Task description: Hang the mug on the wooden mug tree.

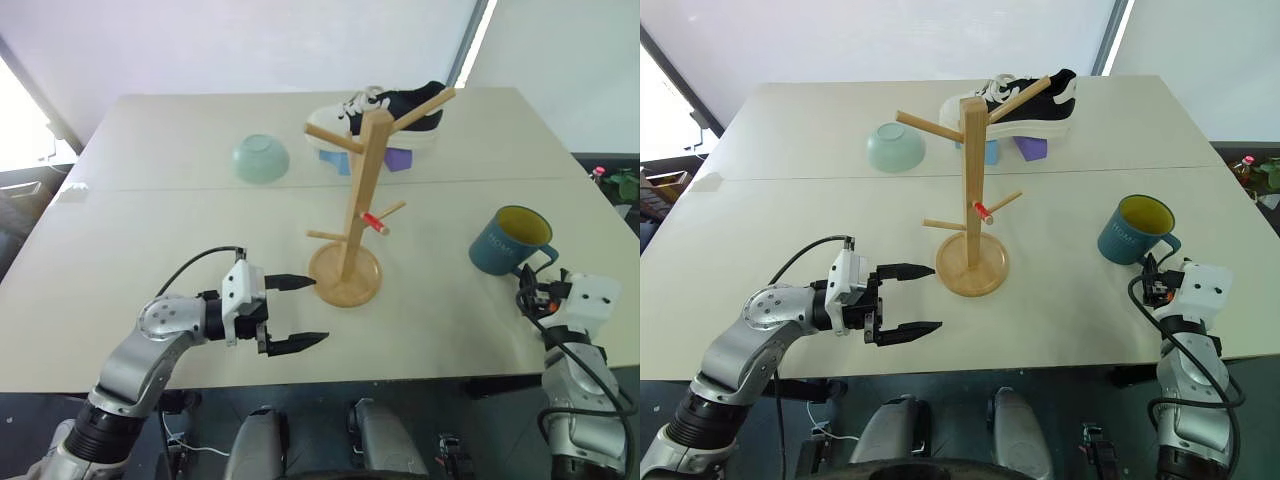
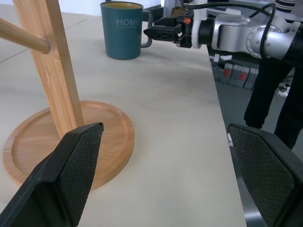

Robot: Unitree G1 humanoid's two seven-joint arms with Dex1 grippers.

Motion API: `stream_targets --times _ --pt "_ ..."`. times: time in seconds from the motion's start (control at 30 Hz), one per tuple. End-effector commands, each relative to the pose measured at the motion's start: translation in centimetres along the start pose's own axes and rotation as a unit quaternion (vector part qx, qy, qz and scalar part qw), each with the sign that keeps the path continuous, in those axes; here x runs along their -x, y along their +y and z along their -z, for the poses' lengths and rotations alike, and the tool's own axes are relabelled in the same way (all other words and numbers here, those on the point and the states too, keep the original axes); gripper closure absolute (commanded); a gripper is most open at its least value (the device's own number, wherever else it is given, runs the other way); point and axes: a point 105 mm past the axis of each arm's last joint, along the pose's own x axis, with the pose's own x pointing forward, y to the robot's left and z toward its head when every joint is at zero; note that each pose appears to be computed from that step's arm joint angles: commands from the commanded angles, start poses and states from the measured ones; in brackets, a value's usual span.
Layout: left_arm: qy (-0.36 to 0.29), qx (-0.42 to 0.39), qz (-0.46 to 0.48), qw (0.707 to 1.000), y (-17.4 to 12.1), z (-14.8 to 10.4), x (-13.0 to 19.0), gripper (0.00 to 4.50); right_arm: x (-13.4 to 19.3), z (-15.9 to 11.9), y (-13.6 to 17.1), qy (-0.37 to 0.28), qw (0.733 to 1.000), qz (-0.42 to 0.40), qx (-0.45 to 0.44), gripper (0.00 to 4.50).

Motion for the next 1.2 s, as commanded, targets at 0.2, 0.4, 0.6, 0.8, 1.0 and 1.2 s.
stream_targets --times 0.2,0.4,0.6,0.8,1.0,1.2 --pt "-0.022 -0.016 -0.007 1.0 -0.1 -1.3 0.0 0.0 -1.3 0.2 -0.5 0.013 1.0 0.019 -0.006 1.93" --pt "-0.021 -0.016 -0.011 1.0 0.0 -1.3 0.1 0.0 -1.6 -0.3 0.3 -0.004 1.0 -0.004 -0.026 4.45" --pt "-0.021 -0.013 -0.022 0.999 0.4 -1.2 0.5 0.0 -0.9 -1.3 1.9 -0.008 0.998 -0.057 0.025 4.45" --pt "-0.003 -0.009 -0.055 0.998 2.0 -0.5 2.2 0.0 4.3 -5.9 10.1 -0.099 0.906 -0.33 0.245 4.45" --pt "0.005 -0.016 -0.069 0.997 3.3 -0.5 3.2 0.0 7.4 -10.2 13.5 -0.141 0.845 -0.436 0.277 4.45" --pt "-0.016 -0.011 -0.093 0.995 5.1 -2.1 4.9 0.0 8.6 -14.4 16.1 -0.182 0.809 -0.476 0.292 4.45"
